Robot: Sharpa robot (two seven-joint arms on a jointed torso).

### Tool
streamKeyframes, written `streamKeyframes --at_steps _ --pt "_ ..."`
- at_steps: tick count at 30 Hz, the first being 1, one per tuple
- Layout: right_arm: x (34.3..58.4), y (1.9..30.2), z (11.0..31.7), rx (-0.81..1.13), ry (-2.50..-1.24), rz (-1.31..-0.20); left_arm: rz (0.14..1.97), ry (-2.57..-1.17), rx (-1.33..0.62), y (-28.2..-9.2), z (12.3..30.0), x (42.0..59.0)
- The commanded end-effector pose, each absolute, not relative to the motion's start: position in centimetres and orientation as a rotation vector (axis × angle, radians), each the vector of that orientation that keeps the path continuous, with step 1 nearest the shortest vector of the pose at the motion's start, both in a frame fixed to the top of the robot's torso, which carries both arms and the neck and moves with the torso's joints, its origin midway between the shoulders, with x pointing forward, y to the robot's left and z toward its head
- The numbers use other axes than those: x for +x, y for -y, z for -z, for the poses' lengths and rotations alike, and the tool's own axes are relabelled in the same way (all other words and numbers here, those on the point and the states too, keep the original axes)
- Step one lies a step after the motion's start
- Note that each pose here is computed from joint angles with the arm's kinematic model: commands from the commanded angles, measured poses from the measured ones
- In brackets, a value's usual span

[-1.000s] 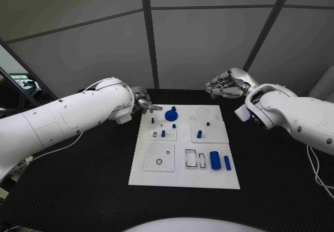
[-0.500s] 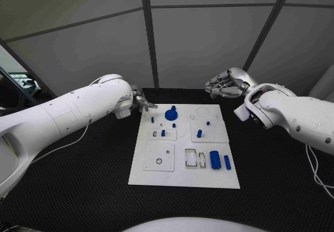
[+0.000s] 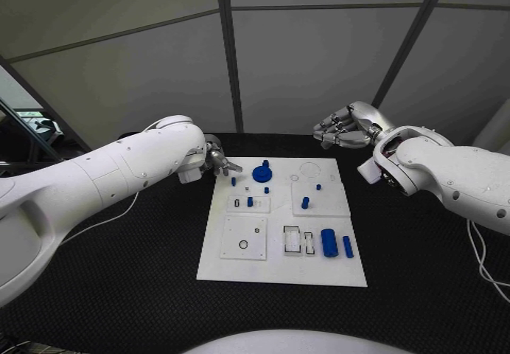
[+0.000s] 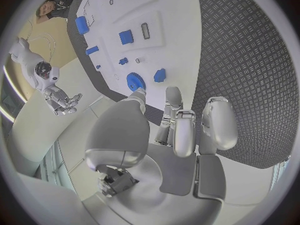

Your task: Assemble the parts on the task board

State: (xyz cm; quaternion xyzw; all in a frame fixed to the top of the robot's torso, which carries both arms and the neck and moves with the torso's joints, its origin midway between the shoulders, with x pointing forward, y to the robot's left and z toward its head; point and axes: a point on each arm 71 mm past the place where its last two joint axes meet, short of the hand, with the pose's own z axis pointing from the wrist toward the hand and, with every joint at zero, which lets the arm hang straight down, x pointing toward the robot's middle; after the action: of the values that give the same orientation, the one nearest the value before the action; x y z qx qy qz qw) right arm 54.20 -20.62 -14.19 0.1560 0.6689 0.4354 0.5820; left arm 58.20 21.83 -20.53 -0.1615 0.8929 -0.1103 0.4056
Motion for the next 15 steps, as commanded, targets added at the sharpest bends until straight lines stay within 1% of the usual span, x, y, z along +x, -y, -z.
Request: streamKeyframes --at_steps 1,7,15 --pt "54.24 20.55 14.07 0.361 -1.559 -1.018 0.296 -2.289 -0.378 -21.47 20.68 58.06" --pt "54.24 20.46 14.08 0.361 -1.56 -1.019 0.285 -2.318 -0.36 -21.31 21.08 57.96" --pt "54.24 20.44 14.08 0.36 -1.561 -1.02 0.268 -2.323 -0.343 -21.25 21.37 57.98"
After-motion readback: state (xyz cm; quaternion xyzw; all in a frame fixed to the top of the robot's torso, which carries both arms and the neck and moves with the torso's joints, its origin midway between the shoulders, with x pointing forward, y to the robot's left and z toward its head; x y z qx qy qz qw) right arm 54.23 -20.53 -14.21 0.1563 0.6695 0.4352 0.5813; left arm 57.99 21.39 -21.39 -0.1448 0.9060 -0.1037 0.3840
